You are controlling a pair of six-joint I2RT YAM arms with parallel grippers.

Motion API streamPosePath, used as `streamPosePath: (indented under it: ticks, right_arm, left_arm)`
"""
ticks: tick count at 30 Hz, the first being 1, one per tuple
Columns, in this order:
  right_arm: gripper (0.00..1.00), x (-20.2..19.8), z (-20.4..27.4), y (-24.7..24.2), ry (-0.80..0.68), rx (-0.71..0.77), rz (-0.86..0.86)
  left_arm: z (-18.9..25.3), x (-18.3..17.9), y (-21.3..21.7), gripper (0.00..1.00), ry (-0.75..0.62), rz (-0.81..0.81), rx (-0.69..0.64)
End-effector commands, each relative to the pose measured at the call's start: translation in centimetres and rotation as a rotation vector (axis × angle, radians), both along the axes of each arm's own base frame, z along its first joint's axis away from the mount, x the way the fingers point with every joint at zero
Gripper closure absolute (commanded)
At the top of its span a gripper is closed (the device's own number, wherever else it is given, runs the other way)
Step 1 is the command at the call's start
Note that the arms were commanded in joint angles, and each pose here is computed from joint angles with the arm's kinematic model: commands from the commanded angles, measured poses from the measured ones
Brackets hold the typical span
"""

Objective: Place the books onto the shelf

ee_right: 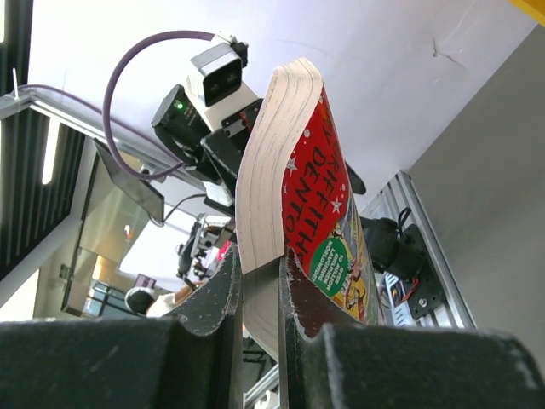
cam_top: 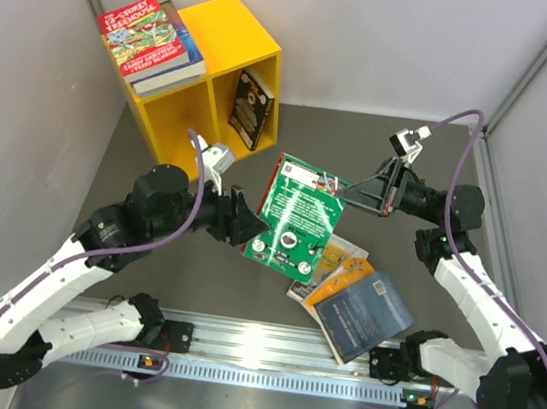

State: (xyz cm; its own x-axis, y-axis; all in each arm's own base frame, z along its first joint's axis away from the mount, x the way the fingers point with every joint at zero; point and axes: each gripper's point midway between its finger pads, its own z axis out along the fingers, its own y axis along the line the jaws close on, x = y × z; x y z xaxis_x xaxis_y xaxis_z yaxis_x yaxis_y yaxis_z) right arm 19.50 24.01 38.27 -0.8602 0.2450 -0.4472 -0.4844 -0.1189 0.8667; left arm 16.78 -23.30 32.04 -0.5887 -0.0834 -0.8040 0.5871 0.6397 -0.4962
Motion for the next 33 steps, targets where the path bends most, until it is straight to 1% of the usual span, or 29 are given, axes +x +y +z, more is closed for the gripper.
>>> streamPosePath:
  ticks: [1,3,5,7,8,9,11,12,14,15,16,17,18,19,20,21,22,23,24,25,26,27,29,31,32,33]
  right_arm:
    - [1.00,-0.3,2.0,-0.4,-0.076,0.059,-0.023]
    - [1.00,0.1,2.0,-0.3,-0.069,0.070,-0.028]
    - [1.00,0.1,2.3,-0.4,-0.085,0.090,-0.025]
    - [1.00,0.4,2.4,-0.4,-0.067,0.107,-0.021]
    - [1.00,0.3,2.6,-0.5,-0.083,0.119,-0.020]
    - [1.00,0.6,2.6,-0.5,-0.067,0.124,-0.019]
    - [1.00,0.8,2.6,-0.7,-0.067,0.129,-0.026]
    - [1.00,0.9,2.6,-0.7,-0.067,0.128,-0.030]
    - [1.00,1.1,2.3,-0.9,-0.062,0.123,-0.036]
    - [1.00,1.1,2.1,-0.9,-0.060,0.116,-0.042]
    - [1.00,1.4,1.7,-1.1,-0.048,0.109,-0.052]
    - [1.00,1.5,1.5,-1.1,-0.042,0.102,-0.060]
    - [1.00,1.7,0.9,-1.1,-0.069,0.074,-0.077]
    - [1.00,2.9,-1.3,-0.9,0.047,0.003,-0.094]
    - [0.91,3.5,-2.2,-0.8,0.088,-0.053,-0.112]
    - [0.48,4.6,-4.0,-1.0,-0.009,-0.150,-0.184]
    - [0.37,5.7,-5.6,-1.4,0.013,-0.243,-0.245]
    - [0.26,5.3,-8.0,-2.2,0.182,-0.407,-0.271]
    - [0.13,6.9,-9.6,-3.4,0.116,-0.537,-0.372]
    - [0.09,6.9,-10.3,-4.0,0.138,-0.597,-0.388]
    - [0.03,6.6,-10.2,-4.5,0.168,-0.644,-0.396]
    - [0.00,6.9,-10.5,-4.8,0.173,-0.680,-0.407]
    - [0.00,6.8,-9.5,-4.6,0.183,-0.672,-0.401]
    - [0.00,6.7,-9.0,-3.9,0.234,-0.646,-0.384]
    - [0.00,6.3,-8.4,-3.1,0.234,-0.635,-0.361]
    - [0.00,6.4,-8.3,-2.4,0.265,-0.626,-0.353]
  left_arm:
    - [1.1,-1.2,-1.4,0.34,0.009,-0.091,-0.074]
    - [1.7,-1.7,-2.8,0.32,0.031,-0.147,-0.148]
    - [1.4,-2.1,-4.2,0.27,0.076,-0.210,-0.176]
    - [0.5,-2.2,-4.7,0.26,0.100,-0.240,-0.153]
    - [0.0,-2.0,-5.0,0.27,0.120,-0.248,-0.138]
    - [-0.1,-2.0,-5.2,0.29,0.122,-0.253,-0.134]
    - [0.1,-1.5,-5.3,0.40,0.108,-0.245,-0.127]
    - [0.1,-1.5,-5.2,0.53,0.108,-0.239,-0.117]
    - [0.8,-1.1,-5.0,0.67,0.081,-0.224,-0.110]
    - [0.5,-0.7,-4.6,0.91,0.083,-0.188,-0.087]
    - [1.0,-0.4,-4.4,1.00,0.069,-0.174,-0.082]
    - [1.0,-0.2,-4.1,1.00,0.069,-0.156,-0.068]
    - [1.0,0.5,-3.6,1.00,0.060,-0.105,-0.047]
    - [0.2,0.6,-3.0,1.00,0.074,-0.085,0.000]
    - [0.7,1.1,-2.5,1.00,0.060,-0.056,0.020]
    - [0.4,2.0,-1.7,1.00,0.051,0.007,0.062]
    - [0.0,2.4,-0.9,1.00,0.047,0.038,0.110]
    - [-0.6,2.5,-0.2,1.00,0.068,0.062,0.170]
    - [-0.9,2.7,0.4,1.00,0.073,0.086,0.209]
    - [-1.0,3.6,1.5,1.00,0.055,0.145,0.256]
    - [-1.8,3.6,2.0,1.00,0.074,0.153,0.299]
    - [-1.9,3.7,2.2,1.00,0.070,0.163,0.314]
    - [-2.2,4.0,2.7,1.00,0.063,0.186,0.335]
    - [-2.3,4.2,2.9,1.00,0.061,0.198,0.342]
    - [-2.7,4.3,2.9,1.00,0.066,0.202,0.354]
    - [-2.9,4.4,2.9,1.00,0.067,0.207,0.362]
